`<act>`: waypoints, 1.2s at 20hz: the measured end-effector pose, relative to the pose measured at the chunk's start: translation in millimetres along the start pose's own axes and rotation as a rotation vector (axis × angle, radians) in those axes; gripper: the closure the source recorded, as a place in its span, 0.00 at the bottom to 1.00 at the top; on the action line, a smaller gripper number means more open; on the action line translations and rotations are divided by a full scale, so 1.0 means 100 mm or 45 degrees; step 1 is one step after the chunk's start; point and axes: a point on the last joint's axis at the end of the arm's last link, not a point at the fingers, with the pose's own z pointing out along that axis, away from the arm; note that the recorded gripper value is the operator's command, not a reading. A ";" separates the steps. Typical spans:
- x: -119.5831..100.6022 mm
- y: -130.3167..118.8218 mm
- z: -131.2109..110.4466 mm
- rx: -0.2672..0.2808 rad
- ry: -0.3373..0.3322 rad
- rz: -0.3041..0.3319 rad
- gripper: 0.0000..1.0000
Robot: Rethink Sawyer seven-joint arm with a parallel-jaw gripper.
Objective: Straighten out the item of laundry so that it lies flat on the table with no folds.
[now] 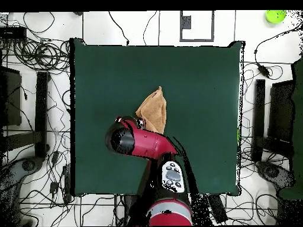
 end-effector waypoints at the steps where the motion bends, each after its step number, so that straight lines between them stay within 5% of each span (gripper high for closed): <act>1: 0.01 0.01 0.01 0.000 0.001 0.003 0.00; 9: 0.15 0.46 0.03 -0.029 0.025 0.056 0.00; 18: 0.39 1.63 -0.07 -0.100 -0.009 0.355 0.00; 24: 0.45 1.73 -0.11 -0.109 -0.006 0.398 0.00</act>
